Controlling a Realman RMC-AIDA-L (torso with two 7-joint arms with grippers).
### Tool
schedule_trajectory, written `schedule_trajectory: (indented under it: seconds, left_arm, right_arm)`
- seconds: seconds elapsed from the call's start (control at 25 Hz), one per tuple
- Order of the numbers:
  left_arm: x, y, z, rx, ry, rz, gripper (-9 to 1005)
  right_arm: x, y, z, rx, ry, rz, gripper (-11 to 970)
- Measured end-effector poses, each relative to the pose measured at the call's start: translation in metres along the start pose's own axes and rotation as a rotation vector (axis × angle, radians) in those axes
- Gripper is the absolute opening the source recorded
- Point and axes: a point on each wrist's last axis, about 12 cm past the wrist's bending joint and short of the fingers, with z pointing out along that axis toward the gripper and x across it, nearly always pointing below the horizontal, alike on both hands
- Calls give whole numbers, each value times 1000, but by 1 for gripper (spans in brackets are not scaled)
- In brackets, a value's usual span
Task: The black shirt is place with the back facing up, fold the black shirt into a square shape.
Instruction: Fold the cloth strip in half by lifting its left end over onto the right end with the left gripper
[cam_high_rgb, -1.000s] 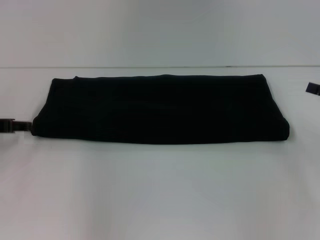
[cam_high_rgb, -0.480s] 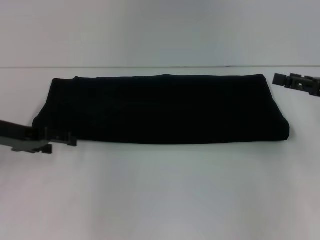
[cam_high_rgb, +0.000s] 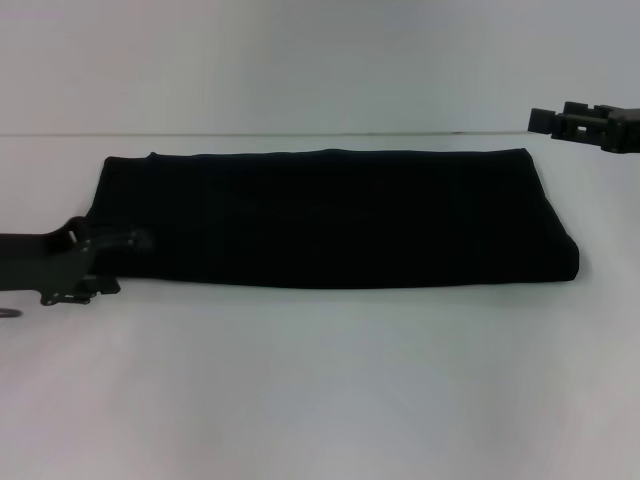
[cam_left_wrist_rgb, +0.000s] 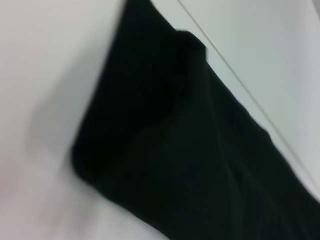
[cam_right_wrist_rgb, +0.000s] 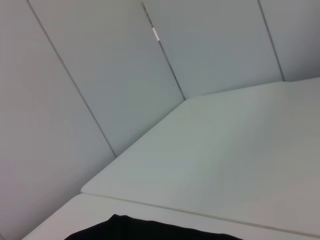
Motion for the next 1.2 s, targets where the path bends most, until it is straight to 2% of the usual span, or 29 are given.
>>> schedule_trajectory:
  seconds: [0.16,0.36,0.8,1.2]
  left_arm:
    - [4,14,-5,50,-52,-147,855]
    - [6,27,-5,48,-101,-225,854]
    - [2,39,1,0,-188,-280,847]
    - [2,40,6,23,-220,-309,842]
  right_arm:
    - [-4,1,4,-3,5,-15,905]
    - [-6,4,10,-9,7,-24,906]
    - [-7,8,17,-26,2,-24,903]
    - [-6,10,19,-30,1,-22,901]
